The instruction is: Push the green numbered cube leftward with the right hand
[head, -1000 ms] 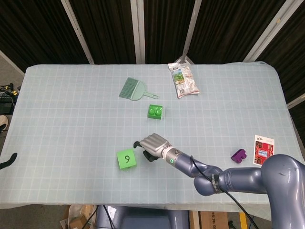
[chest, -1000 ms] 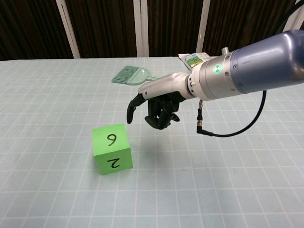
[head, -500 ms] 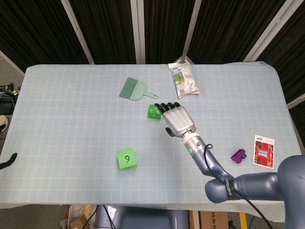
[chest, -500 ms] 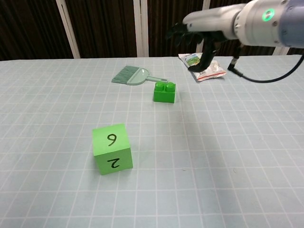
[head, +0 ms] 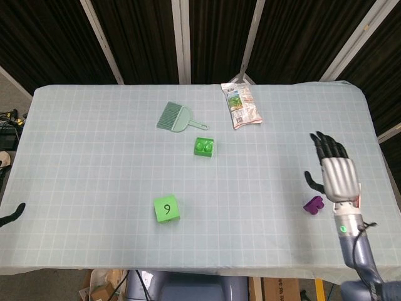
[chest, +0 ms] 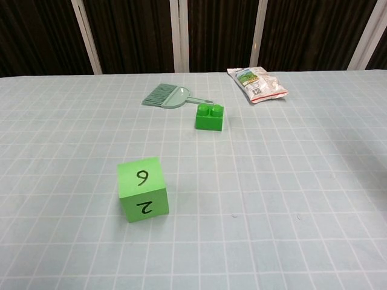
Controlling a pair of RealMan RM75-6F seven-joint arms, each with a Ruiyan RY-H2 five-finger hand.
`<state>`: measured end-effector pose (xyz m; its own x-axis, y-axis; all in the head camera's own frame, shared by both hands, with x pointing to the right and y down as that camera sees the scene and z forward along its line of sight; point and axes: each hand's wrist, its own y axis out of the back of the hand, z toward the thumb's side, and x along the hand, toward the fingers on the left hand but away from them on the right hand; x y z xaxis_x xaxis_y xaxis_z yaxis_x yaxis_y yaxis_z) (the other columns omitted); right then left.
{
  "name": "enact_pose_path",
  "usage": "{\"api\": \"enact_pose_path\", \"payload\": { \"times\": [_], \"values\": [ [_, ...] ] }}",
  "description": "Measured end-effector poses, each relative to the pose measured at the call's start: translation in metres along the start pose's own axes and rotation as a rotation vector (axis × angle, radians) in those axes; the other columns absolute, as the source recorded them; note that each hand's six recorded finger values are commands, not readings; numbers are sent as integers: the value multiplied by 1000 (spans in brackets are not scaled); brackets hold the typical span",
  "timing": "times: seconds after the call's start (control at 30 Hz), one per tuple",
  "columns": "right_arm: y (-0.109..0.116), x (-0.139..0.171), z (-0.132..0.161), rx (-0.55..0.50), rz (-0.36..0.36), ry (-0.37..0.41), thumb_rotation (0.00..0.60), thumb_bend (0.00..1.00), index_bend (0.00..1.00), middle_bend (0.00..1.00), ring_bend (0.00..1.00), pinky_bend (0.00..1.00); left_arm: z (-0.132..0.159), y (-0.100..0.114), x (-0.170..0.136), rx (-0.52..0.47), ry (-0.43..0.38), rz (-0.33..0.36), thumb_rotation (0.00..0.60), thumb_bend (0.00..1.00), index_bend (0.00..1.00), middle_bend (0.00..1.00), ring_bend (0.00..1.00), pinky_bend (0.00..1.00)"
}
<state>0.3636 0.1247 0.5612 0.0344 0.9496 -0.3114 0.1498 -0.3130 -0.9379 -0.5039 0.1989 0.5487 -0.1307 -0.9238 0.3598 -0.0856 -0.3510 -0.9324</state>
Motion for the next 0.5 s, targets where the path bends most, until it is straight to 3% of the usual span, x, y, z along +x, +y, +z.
{"api": "enact_pose_path", "payload": {
  "times": [0.17, 0.27, 0.5],
  "values": [
    [2, 64, -39, 59, -59, 13, 600, 359, 55, 72, 65, 96, 3, -1, -3, 5, -5, 4, 600, 335, 110, 0, 0, 81],
    [-8, 91, -43, 94, -35, 58, 600, 357, 56, 68, 61, 96, 2, 1, -5, 6, -5, 10, 600, 335, 110, 0, 0, 81],
    [-23, 109, -29, 160, 8, 125, 600, 358, 55, 67, 60, 96, -2, 5, -4, -10, 1, 22, 600, 335, 110, 0, 0, 81]
  ]
}}
